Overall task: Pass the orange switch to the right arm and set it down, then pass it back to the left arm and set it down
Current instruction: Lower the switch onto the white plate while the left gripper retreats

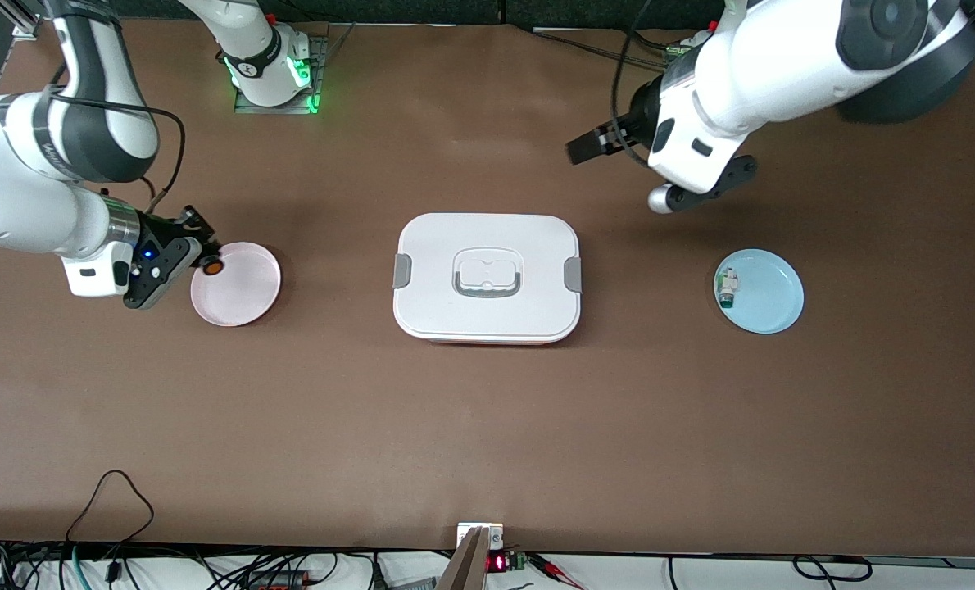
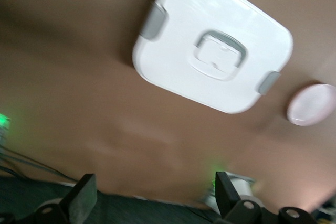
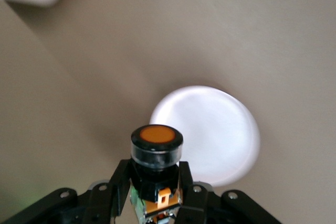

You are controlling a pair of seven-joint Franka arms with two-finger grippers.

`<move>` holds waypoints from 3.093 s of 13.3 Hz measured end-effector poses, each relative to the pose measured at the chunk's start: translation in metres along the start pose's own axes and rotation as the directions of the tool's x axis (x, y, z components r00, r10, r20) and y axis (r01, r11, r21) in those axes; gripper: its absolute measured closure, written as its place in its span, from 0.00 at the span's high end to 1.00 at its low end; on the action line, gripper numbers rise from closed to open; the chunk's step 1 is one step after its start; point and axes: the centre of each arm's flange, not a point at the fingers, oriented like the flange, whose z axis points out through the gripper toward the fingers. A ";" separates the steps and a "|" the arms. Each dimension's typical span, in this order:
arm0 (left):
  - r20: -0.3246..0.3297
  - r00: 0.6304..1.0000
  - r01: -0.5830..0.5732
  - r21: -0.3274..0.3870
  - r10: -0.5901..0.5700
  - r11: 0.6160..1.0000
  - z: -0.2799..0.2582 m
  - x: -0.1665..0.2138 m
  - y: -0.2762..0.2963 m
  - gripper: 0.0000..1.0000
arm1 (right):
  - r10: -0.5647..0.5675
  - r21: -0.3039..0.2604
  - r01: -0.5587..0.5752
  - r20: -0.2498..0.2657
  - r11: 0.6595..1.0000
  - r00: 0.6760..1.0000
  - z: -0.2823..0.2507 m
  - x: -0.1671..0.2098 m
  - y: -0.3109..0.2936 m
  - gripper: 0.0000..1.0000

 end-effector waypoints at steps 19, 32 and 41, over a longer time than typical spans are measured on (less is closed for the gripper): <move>-0.115 0.931 -0.318 0.215 0.347 0.924 -0.058 0.100 -0.176 1.00 | -0.529 -0.116 0.548 0.157 0.829 0.834 0.154 -0.013 -0.008 0.42; -0.244 0.910 -0.261 0.295 0.336 0.919 -0.078 0.086 -0.216 1.00 | -0.534 -0.120 0.550 0.143 0.826 0.833 0.185 -0.013 -0.004 0.42; -0.249 0.909 -0.271 0.257 0.335 0.928 -0.074 0.088 -0.215 1.00 | -0.521 -0.151 0.538 0.140 0.829 0.842 0.163 -0.016 0.000 1.00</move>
